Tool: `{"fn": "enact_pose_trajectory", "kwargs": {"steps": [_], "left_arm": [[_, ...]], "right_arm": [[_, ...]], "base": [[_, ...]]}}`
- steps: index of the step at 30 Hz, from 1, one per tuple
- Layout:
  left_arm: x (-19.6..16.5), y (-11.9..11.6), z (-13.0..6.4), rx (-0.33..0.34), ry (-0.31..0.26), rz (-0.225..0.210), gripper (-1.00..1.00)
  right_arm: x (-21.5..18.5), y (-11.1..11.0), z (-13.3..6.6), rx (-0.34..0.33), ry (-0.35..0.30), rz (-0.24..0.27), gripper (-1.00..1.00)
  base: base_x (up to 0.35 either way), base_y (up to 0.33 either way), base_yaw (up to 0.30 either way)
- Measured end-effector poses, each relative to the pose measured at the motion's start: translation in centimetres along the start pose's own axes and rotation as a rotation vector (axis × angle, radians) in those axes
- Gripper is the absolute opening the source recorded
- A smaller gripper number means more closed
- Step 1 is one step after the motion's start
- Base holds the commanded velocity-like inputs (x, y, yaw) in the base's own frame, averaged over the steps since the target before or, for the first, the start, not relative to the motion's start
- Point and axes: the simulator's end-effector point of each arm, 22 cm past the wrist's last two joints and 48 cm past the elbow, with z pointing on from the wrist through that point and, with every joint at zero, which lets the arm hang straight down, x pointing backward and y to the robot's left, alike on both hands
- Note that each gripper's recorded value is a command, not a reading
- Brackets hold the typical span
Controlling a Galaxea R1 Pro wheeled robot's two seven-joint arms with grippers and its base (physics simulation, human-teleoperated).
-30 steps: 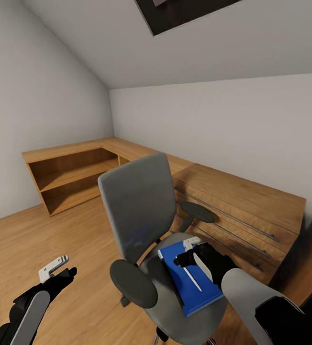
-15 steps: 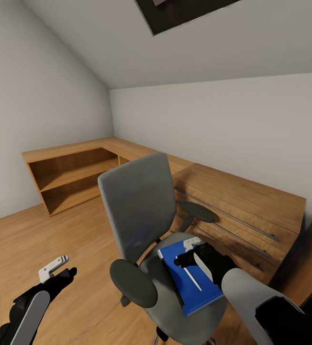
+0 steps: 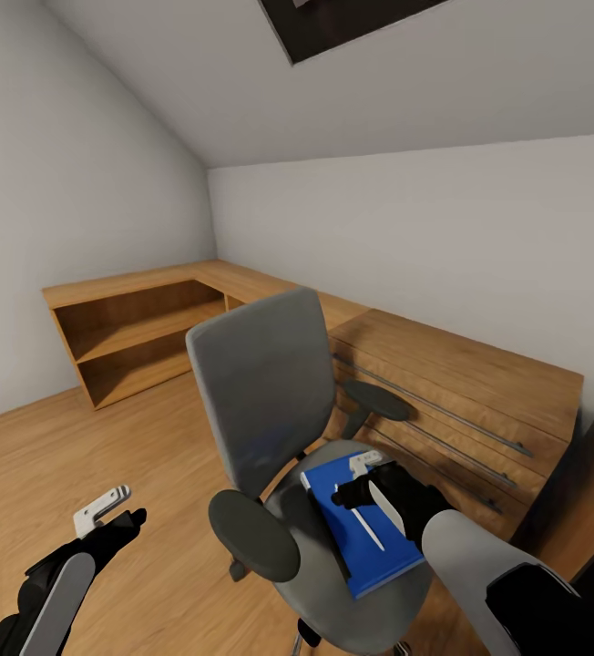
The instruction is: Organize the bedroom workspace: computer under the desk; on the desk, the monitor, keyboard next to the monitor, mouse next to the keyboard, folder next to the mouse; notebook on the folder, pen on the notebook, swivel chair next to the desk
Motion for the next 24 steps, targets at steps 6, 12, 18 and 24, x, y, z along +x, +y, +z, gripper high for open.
{"fn": "enact_pose_trajectory", "kwargs": {"steps": [6,12,18,24], "left_arm": [[0.30,0.13,0.24,0.000,0.000,-0.001,1.00],[0.46,0.14,0.34,0.001,0.000,-0.001,1.00],[0.46,0.14,0.34,0.001,0.000,-0.001,1.00],[0.45,0.15,0.34,0.001,0.000,-0.001,1.00]], "right_arm": [[0.26,0.02,0.31,0.000,0.000,0.000,1.00],[0.33,-0.01,0.44,0.002,-0.001,-0.005,1.00],[0.33,0.00,0.44,0.002,-0.002,-0.005,1.00],[0.33,-0.01,0.44,0.003,-0.001,-0.006,-1.00]], "base": [[0.000,0.000,0.000],[0.000,0.000,0.000],[0.000,0.000,0.000],[0.000,0.000,0.000]]}}
